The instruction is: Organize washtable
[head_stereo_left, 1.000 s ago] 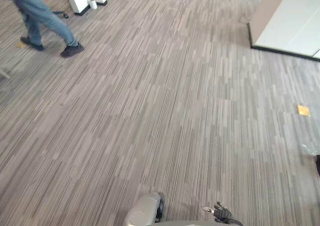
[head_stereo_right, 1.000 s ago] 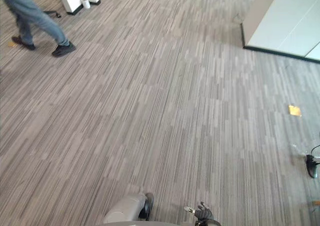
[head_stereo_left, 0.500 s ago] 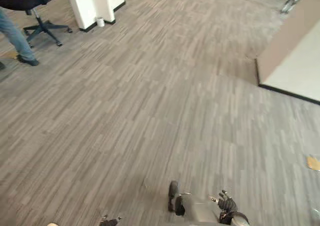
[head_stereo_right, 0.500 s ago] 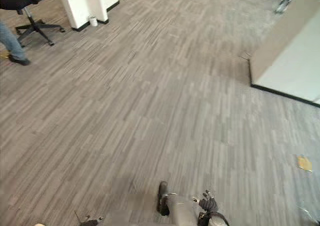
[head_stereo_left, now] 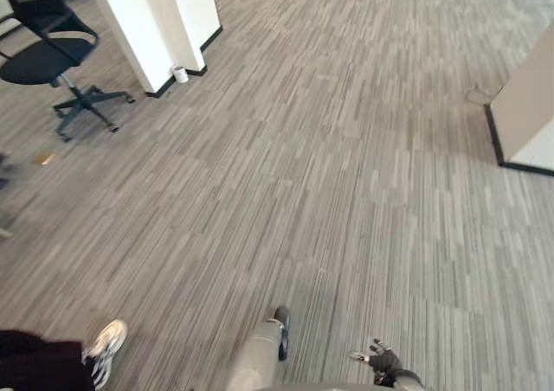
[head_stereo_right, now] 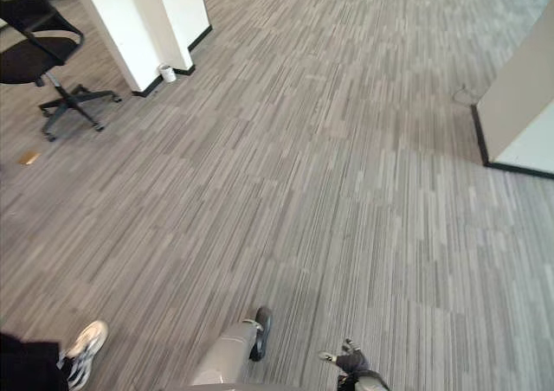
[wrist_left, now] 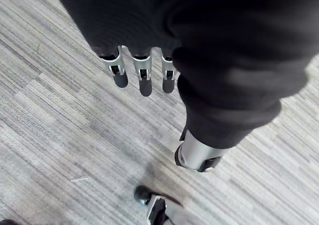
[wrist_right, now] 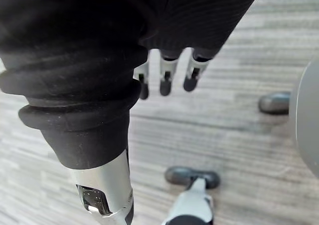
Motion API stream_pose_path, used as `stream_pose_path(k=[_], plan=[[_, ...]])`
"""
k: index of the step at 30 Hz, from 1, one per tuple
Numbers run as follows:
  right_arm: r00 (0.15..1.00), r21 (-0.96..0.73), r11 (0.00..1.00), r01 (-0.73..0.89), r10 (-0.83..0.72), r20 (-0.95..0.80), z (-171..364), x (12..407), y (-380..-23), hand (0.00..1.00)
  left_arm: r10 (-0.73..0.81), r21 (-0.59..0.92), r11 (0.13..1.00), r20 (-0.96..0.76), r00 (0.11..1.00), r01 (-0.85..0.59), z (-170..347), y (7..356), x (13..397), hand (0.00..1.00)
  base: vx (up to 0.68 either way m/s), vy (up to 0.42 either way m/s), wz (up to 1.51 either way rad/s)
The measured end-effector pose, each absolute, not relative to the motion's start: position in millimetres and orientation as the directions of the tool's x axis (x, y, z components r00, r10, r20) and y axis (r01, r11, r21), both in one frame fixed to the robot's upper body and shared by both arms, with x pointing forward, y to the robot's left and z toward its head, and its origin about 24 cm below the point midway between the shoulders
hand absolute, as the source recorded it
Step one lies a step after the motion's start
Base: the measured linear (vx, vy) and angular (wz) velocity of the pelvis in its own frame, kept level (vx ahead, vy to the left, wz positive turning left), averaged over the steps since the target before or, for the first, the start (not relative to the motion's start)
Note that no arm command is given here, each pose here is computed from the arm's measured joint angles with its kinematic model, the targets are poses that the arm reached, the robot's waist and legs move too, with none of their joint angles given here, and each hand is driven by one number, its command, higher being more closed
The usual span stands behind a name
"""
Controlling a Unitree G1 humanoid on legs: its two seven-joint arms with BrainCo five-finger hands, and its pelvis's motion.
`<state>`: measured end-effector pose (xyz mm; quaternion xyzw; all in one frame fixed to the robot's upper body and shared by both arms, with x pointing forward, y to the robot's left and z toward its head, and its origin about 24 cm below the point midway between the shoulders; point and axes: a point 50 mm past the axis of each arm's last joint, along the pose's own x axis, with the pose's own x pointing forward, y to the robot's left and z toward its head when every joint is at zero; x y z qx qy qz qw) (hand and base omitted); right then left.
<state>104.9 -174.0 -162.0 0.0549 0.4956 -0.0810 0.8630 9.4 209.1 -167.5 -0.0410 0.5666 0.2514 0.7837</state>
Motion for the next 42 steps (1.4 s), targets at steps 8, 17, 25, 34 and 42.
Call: stream_pose_path(k=[8, 17, 25, 34, 42], plan=[[0.510, -0.014, 0.974, 0.227, -0.131, -0.850, -159.1, 106.9, -189.9, 0.00, 0.347, 0.233, 0.892, -0.903, 0.255, -0.387, -166.6, 217.7, 19.5, 0.00, 0.53, 0.220, 0.00], [0.563, 0.021, 0.963, 0.267, -0.138, -0.815, -153.6, 111.0, -186.3, 0.00, 0.348, 0.233, 0.887, -0.905, 0.245, -0.400, -167.2, 218.1, 19.6, 0.00, 0.59, 0.013, 0.35], [0.512, 0.002, 0.968, 0.251, -0.131, -0.849, -158.9, 103.1, -190.8, 0.00, 0.317, 0.183, 0.888, -0.909, 0.272, -0.422, -168.1, 207.0, 29.8, 0.00, 0.74, -0.006, -0.31], [0.503, -0.022, 0.979, 0.203, -0.123, -0.856, -159.1, 105.1, -195.4, 0.00, 0.289, 0.168, 0.902, -0.919, 0.268, -0.397, -169.6, 195.2, 18.7, 0.00, 0.42, 0.194, -0.36], [0.487, 0.013, 0.971, 0.239, -0.108, -0.867, -162.6, 98.2, -181.0, 0.00, 0.312, 0.223, 0.864, -0.941, 0.133, -0.452, -169.9, 203.0, -24.3, 0.00, 0.32, 0.204, -0.15]])
